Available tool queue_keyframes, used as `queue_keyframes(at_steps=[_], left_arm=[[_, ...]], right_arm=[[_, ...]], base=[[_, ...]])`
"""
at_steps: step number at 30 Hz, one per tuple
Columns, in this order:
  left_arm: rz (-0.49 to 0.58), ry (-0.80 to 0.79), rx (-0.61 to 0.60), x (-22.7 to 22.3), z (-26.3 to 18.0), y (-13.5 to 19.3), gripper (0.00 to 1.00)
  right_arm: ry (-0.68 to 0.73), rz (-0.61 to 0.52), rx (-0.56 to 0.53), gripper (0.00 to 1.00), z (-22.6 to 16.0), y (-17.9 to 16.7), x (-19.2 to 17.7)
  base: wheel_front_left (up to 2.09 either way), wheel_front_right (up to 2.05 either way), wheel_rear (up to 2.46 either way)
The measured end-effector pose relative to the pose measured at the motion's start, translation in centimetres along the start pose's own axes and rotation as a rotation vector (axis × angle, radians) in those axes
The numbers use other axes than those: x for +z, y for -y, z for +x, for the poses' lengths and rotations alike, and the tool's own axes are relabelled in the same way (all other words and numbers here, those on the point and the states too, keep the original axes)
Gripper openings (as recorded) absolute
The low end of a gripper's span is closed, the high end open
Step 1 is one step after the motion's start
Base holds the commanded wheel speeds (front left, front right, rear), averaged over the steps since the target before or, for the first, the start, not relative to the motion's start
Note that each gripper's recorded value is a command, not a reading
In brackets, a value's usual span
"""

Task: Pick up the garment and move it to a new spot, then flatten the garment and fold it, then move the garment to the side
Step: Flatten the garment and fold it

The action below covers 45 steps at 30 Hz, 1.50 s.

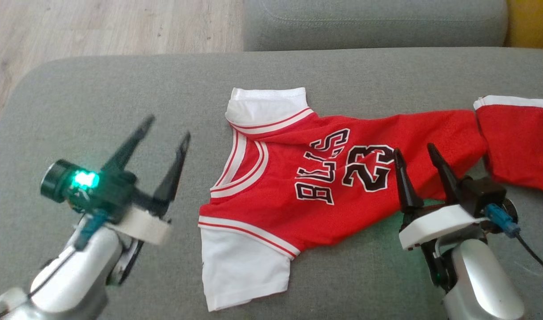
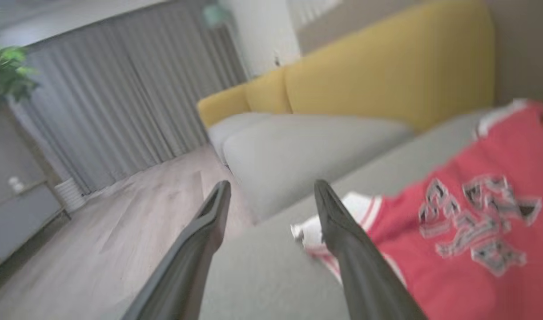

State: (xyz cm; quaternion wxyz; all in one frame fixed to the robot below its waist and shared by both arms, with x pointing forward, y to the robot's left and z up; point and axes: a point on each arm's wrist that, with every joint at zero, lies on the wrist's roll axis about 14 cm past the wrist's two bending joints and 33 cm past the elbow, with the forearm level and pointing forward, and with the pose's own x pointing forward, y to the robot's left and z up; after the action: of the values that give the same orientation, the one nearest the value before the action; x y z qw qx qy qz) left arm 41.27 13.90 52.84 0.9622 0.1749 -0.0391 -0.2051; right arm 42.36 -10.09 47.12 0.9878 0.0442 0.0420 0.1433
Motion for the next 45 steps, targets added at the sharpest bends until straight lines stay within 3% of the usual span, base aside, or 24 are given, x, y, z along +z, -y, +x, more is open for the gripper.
queue_keyframes(at_steps=[4,7,13,19,25,34,44,45], left_arm=[[-0.301,0.132,0.180,3.8,-0.1,-1.9,1.00],[-0.433,0.127,0.275,2.8,-1.6,-2.5,1.00],[-0.643,0.049,0.330,-0.8,-3.5,0.4,1.00],[-0.648,0.048,0.320,-1.5,-3.0,1.1,1.00],[-0.657,0.047,0.324,-2.2,-2.3,0.9,1.00],[-0.671,-0.001,0.338,-4.3,-2.1,1.0,1.00],[-0.669,-0.031,0.374,-5.7,-2.8,0.1,1.00],[-0.669,-0.035,0.379,-5.8,-2.9,0.0,1.00]], right_arm=[[0.039,-0.005,-0.001,1.00,-0.2,0.0,1.2],[0.037,-0.001,-0.011,1.00,-0.9,0.2,1.0],[0.014,0.017,-0.031,1.00,-1.9,0.6,0.1],[-0.009,0.012,-0.052,1.00,-1.3,1.5,-0.2],[-0.121,-0.062,-0.028,1.00,1.2,1.5,-1.4],[-0.514,-0.127,-0.006,1.00,5.5,2.8,-7.0],[-0.777,-0.130,0.029,1.00,8.2,2.8,-9.9],[-0.795,-0.149,0.037,0.91,8.4,2.7,-9.9]], base=[[0.00,0.00,0.00],[0.00,0.00,0.00],[0.00,0.00,0.00],[0.00,0.00,0.00],[0.00,0.00,0.00],[0.00,0.00,0.00],[0.00,0.00,0.00],[0.00,0.00,0.00]])
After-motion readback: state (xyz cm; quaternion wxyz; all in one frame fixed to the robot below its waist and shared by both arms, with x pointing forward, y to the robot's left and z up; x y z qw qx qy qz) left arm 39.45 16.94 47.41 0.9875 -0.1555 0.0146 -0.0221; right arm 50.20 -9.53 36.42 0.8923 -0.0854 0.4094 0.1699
